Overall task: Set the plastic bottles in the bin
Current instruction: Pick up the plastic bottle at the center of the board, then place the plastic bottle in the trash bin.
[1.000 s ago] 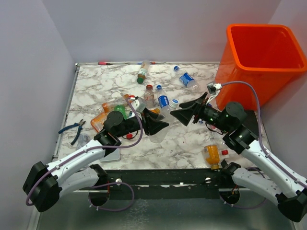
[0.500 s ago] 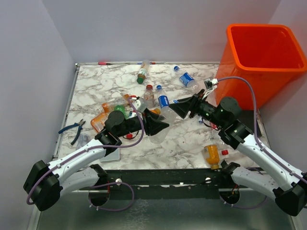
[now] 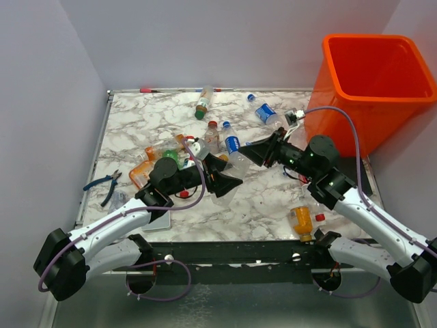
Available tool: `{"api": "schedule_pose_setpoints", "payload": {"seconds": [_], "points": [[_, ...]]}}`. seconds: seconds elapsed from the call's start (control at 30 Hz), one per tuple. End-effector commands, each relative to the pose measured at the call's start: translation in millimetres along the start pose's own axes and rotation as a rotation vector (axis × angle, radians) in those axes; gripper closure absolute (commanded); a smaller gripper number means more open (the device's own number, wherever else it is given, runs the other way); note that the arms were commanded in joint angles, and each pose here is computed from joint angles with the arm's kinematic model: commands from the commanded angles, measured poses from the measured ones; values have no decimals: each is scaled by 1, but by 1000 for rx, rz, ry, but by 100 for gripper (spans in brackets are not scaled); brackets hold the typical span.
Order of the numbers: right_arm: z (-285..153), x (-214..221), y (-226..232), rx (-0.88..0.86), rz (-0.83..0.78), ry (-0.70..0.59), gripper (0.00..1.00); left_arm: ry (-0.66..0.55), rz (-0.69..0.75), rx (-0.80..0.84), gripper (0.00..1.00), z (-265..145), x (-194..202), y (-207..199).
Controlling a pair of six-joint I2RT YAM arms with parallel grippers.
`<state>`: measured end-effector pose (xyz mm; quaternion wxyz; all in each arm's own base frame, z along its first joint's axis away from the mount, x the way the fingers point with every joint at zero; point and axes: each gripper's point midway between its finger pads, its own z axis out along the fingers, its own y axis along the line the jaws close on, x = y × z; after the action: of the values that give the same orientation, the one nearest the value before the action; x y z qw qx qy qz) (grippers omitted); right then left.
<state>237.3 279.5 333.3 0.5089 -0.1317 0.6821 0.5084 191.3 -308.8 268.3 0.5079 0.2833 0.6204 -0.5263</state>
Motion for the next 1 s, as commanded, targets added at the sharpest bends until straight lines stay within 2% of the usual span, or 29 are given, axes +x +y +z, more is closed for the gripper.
{"api": "schedule_pose_setpoints", "payload": {"seconds": [0.0, 0.03, 0.07, 0.23, 0.47, 0.63, 0.77, 0.87, 0.97], "points": [[-7, -11, 17, -32, -14, -12, 100, -37, 31, -21, 12, -2, -8, 2], [-9, -13, 17, -22, -22, -16, 100, -42, 33, -26, 3, -3, -9, 3], [-11, -16, 16, -10, -30, -19, 100, -47, 33, -31, 1, -3, -9, 3], [-29, -47, 18, 90, -141, -59, 100, -103, 51, -98, 1, -10, -20, 10], [-72, -150, 44, 273, -454, -182, 100, -208, 86, -247, 1, -28, -39, 29], [-107, -237, 57, 471, -611, -377, 100, -250, 106, -325, 1, -37, -45, 41], [-138, -296, 50, 700, -649, -587, 100, -258, 108, -352, 1, -40, -46, 45], [-173, -327, 38, 920, -643, -786, 100, -259, 108, -358, 1, -40, -46, 46], [-202, -346, 44, 1007, -655, -973, 100, -258, 114, -373, 1, -42, -45, 48]]}}
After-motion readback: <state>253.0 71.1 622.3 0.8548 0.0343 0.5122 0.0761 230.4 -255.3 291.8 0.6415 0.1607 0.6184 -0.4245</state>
